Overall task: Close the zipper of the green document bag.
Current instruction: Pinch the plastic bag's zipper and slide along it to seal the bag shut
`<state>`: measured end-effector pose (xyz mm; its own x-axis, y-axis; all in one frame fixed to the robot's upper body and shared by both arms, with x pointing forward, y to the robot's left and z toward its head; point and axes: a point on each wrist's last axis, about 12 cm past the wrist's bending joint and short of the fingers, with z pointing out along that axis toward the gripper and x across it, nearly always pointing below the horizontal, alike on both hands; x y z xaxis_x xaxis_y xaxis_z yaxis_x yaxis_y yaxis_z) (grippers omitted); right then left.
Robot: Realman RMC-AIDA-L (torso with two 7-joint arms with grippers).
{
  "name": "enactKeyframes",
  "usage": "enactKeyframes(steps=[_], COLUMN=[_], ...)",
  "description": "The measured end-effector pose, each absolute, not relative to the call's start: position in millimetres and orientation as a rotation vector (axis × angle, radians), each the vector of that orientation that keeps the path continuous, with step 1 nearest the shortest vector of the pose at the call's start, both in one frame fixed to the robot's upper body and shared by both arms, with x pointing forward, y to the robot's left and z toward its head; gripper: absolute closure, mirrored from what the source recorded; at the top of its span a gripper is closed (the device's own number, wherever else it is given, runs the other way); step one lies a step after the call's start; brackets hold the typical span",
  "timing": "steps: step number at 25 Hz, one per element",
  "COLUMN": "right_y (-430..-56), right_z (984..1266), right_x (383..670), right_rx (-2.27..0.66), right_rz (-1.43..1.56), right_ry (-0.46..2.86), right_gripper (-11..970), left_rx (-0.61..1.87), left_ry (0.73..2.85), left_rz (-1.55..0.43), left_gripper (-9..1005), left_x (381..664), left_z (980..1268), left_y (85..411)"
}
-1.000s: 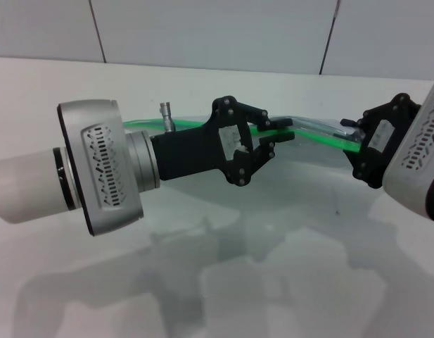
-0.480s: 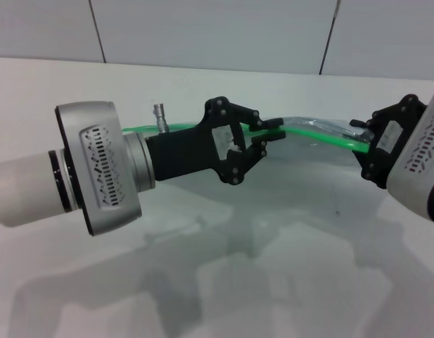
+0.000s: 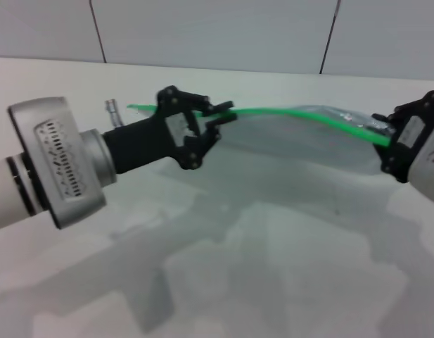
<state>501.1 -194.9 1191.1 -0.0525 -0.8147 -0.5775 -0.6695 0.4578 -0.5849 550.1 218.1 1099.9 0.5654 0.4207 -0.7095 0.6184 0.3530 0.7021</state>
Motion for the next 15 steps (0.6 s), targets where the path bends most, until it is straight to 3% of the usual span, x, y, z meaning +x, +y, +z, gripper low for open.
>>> enactKeyframes(steps=[7,15], right_y=[-219,-236], right_z=[1187,1182], right_x=[507,512], right_rx=[-1.153,-1.085], right_rz=[-0.254,-0.299], right_ry=[1.801,1.811], right_gripper=[893,895], left_rx=[1.183,1.157], left_ry=[1.117,1.143], left_rz=[-0.095,-0.079], left_gripper=[912,912], left_x=[543,538], left_z=[1094,1091], left_y=[249,259])
